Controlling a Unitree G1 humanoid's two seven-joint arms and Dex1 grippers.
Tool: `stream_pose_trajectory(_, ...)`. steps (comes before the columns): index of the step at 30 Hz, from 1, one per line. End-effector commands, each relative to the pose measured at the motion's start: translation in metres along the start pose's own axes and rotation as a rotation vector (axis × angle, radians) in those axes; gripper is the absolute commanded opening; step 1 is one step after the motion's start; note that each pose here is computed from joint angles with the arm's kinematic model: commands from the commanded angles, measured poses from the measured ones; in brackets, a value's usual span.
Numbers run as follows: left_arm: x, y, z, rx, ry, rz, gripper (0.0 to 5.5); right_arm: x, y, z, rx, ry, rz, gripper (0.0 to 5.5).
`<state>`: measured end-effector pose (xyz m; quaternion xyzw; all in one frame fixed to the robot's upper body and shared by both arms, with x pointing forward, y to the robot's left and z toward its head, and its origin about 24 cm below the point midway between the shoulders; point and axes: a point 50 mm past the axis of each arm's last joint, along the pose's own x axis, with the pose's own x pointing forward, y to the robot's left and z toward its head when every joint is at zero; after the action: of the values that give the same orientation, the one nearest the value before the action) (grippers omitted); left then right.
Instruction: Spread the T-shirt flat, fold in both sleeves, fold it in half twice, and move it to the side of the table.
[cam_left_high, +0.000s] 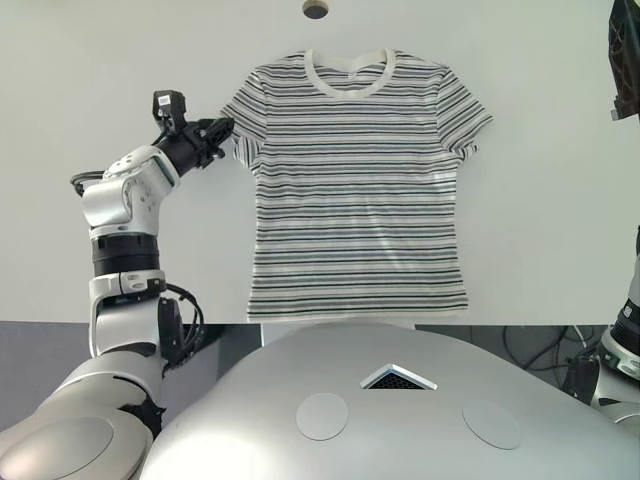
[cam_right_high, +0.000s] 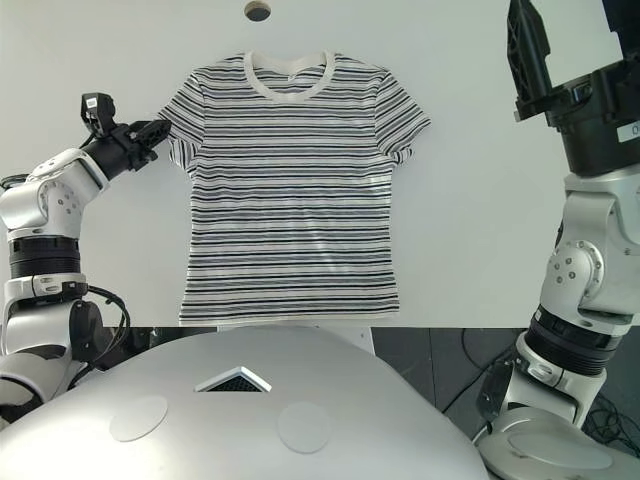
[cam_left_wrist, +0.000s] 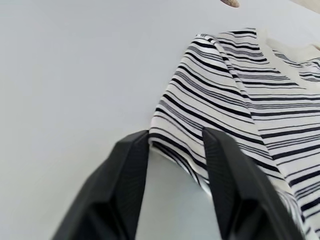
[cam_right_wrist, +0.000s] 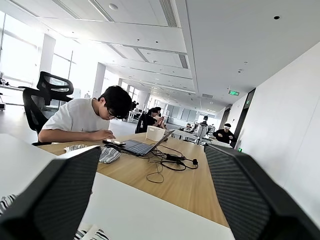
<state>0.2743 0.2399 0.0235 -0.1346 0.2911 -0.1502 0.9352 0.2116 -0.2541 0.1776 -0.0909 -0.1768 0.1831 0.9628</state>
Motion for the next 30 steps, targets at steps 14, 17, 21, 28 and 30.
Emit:
stream_pose_trajectory(14,0.004,0.005,-0.005,-0.051,0.032,0.014,0.03,0.0,0.006,-0.007,-0.007,0.011,0.016,3.89)
stream_pose_trajectory(17,0.002,0.003,0.004,-0.044,-0.014,0.014,0.03,0.001,0.008,-0.008,-0.007,0.013,0.019,3.89)
stream_pose_trajectory(21,-0.003,-0.016,0.017,0.075,-0.095,-0.032,0.03,0.002,0.01,-0.01,-0.012,0.018,0.026,3.89)
stream_pose_trajectory(28,-0.005,-0.061,0.027,0.277,-0.168,-0.128,0.03,0.003,0.013,-0.014,-0.017,0.027,0.036,3.89)
stream_pose_trajectory(30,-0.004,-0.075,0.028,0.325,-0.168,-0.161,0.03,0.003,0.014,-0.015,-0.019,0.029,0.038,3.89)
